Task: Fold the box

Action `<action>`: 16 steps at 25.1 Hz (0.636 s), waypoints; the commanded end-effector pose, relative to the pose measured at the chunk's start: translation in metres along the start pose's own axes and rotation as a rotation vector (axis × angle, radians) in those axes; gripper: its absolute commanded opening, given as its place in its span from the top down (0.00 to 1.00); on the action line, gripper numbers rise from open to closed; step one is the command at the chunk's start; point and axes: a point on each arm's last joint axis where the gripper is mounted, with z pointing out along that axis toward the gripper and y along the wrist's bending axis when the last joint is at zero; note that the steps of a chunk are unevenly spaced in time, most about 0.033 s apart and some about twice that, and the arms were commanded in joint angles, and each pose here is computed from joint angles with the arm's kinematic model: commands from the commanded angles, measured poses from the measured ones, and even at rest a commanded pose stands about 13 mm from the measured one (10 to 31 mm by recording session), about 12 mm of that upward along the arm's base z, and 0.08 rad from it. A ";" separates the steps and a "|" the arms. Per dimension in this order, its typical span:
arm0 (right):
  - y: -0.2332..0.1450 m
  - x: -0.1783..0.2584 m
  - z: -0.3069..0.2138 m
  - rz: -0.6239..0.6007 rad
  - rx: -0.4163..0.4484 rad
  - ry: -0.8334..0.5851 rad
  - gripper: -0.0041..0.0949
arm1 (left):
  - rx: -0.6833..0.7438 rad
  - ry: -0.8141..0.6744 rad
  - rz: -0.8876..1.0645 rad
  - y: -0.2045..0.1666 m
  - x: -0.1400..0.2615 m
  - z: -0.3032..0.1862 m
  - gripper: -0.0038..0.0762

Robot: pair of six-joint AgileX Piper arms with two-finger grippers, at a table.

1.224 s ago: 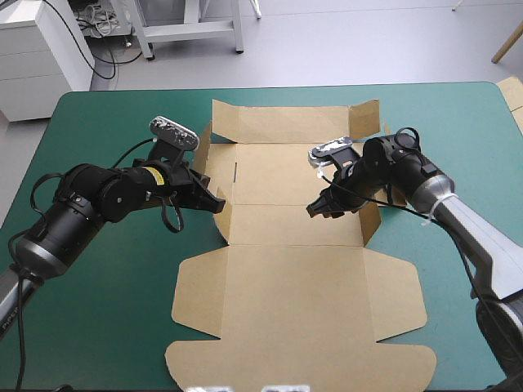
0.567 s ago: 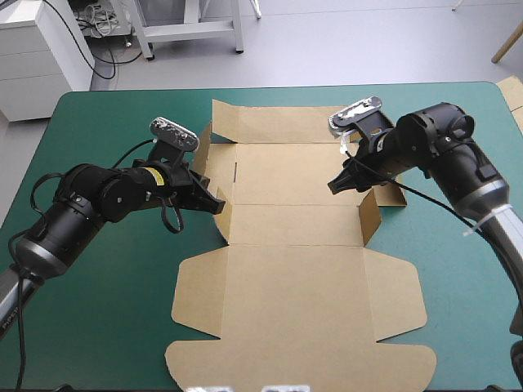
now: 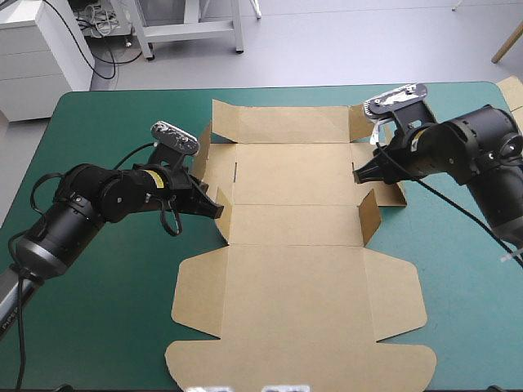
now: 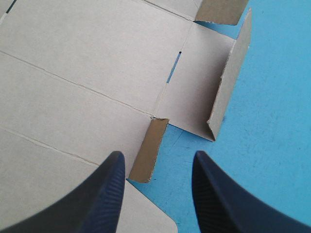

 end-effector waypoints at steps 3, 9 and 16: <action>-0.020 0.007 -0.006 0.073 0.016 -0.038 0.54 | -0.003 -0.104 -0.003 -0.001 -0.013 -0.017 0.96; -0.028 0.029 0.027 0.125 -0.056 0.088 0.52 | -0.007 -0.125 -0.003 0.000 -0.015 -0.017 0.96; -0.022 0.031 0.070 0.168 -0.137 0.197 0.36 | -0.003 -0.133 -0.007 -0.001 -0.015 -0.017 0.96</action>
